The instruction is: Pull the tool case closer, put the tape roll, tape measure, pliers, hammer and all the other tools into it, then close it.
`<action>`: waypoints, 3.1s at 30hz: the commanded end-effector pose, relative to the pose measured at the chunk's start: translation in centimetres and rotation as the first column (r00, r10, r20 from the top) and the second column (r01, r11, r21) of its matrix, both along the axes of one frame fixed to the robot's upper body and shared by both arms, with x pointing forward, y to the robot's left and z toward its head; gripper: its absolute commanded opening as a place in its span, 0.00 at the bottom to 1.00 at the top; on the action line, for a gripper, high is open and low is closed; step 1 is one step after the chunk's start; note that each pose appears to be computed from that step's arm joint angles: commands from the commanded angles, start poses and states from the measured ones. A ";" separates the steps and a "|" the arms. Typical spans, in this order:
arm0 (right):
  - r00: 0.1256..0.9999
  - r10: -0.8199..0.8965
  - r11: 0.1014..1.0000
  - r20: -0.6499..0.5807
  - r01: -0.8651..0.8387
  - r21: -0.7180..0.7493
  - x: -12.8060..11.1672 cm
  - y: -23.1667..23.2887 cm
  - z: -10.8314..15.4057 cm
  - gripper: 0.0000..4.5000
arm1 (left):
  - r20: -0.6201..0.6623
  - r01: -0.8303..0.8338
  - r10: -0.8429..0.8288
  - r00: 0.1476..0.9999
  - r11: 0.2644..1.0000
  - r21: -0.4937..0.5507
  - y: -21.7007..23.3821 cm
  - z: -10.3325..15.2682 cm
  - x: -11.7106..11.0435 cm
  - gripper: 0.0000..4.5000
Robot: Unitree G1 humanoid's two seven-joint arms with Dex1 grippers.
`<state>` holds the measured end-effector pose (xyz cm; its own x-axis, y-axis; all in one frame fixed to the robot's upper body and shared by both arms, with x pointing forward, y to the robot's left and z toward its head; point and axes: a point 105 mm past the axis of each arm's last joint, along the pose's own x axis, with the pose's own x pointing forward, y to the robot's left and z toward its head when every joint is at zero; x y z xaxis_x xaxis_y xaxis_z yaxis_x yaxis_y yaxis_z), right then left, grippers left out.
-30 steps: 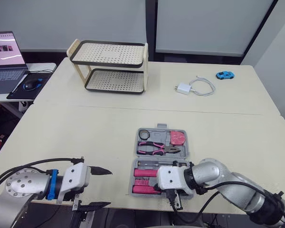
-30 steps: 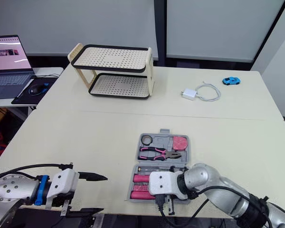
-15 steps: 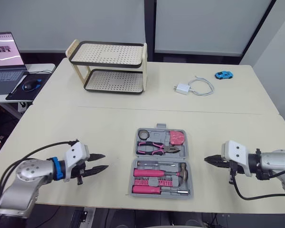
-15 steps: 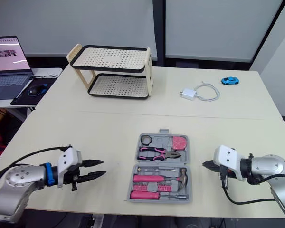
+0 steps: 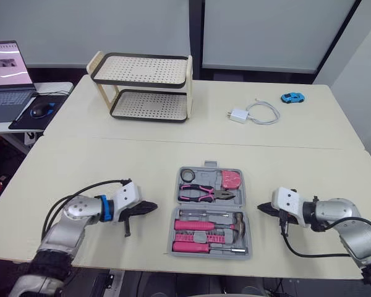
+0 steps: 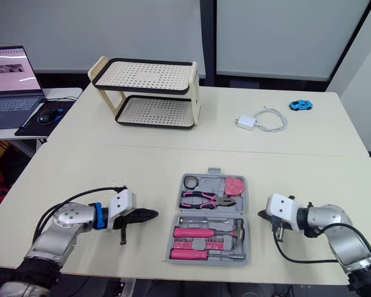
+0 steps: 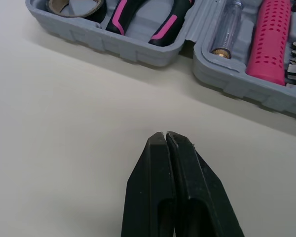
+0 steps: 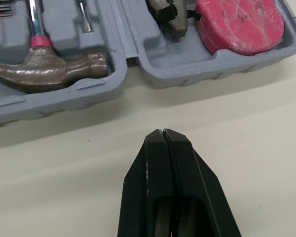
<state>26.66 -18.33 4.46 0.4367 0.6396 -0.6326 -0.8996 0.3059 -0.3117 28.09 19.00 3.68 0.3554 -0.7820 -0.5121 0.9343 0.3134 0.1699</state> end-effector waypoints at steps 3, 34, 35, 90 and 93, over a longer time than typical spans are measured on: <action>1.000 0.013 1.000 0.022 -0.013 0.004 1.1 0.9 0.0 0.00 | 0.023 0.022 -0.022 0.999 1.000 0.002 -1.0 -0.1 1.3 0.01; 0.993 0.093 0.994 -0.066 -0.088 0.069 -0.7 5.3 -1.1 0.00 | -0.004 0.167 -0.168 0.986 0.984 -0.057 -6.6 -0.1 0.7 0.01; 0.993 0.093 0.994 -0.067 -0.088 0.072 -0.8 5.4 -1.0 0.00 | -0.008 0.170 -0.171 0.985 0.984 -0.059 -6.7 0.0 0.6 0.01; 0.987 0.101 0.993 -0.129 -0.091 0.077 -3.5 6.2 -1.6 0.00 | -0.069 0.165 -0.166 0.984 0.986 -0.019 -5.5 -1.2 -2.5 0.01; 0.987 0.098 0.993 -0.126 -0.088 0.078 -3.4 6.2 -1.6 0.00 | -0.067 0.163 -0.164 0.984 0.986 -0.018 -5.5 -1.2 -2.4 0.01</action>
